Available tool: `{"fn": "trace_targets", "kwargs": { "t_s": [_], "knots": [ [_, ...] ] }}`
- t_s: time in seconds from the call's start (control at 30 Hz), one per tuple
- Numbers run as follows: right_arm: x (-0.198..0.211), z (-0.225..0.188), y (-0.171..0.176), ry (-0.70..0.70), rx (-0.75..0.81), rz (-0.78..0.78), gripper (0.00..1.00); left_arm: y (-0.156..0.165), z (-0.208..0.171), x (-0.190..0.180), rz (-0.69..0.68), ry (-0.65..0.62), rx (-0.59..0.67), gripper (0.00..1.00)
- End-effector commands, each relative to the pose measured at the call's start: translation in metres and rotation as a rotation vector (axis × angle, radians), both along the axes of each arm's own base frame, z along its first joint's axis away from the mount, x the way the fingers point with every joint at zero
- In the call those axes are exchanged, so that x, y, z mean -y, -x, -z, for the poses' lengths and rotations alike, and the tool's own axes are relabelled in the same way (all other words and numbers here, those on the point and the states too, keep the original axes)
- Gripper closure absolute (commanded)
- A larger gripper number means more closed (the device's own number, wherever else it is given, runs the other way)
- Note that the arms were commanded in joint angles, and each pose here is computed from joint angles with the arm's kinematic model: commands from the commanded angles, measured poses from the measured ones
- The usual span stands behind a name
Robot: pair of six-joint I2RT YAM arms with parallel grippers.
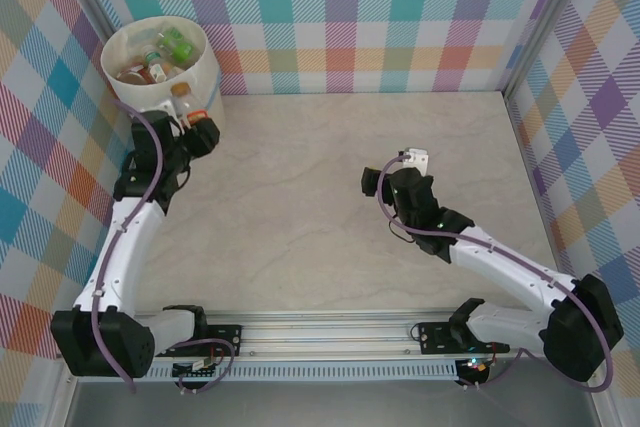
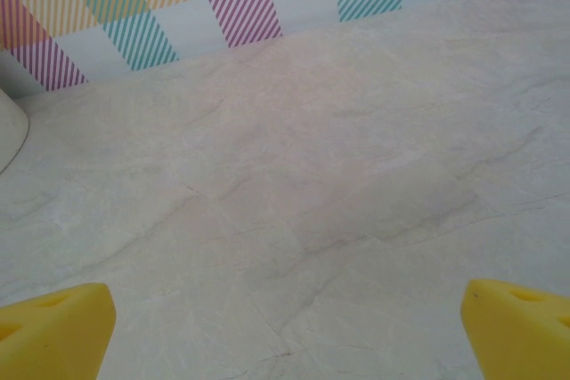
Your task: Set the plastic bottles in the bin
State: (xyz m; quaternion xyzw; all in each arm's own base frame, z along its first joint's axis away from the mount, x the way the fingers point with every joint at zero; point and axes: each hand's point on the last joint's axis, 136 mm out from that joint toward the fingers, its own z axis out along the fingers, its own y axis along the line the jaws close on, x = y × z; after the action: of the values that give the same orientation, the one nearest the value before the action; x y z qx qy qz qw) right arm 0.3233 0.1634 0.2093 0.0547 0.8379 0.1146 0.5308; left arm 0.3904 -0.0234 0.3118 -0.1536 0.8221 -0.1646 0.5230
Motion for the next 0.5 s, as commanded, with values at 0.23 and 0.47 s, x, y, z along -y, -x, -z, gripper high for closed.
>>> {"fn": "trace_targets", "kwargs": {
  "t_s": [0.23, 0.47],
  "knots": [
    [0.011, -0.013, 0.003, -0.046, 0.039, 0.042, 0.0, -0.109, -0.106, -0.015, -0.001, -0.175, 0.18, 0.63],
    [0.022, -0.016, 0.012, -0.051, 0.046, 0.063, 0.0, -0.17, -0.083, -0.049, -0.041, -0.305, 0.064, 0.64]
  ]
}}
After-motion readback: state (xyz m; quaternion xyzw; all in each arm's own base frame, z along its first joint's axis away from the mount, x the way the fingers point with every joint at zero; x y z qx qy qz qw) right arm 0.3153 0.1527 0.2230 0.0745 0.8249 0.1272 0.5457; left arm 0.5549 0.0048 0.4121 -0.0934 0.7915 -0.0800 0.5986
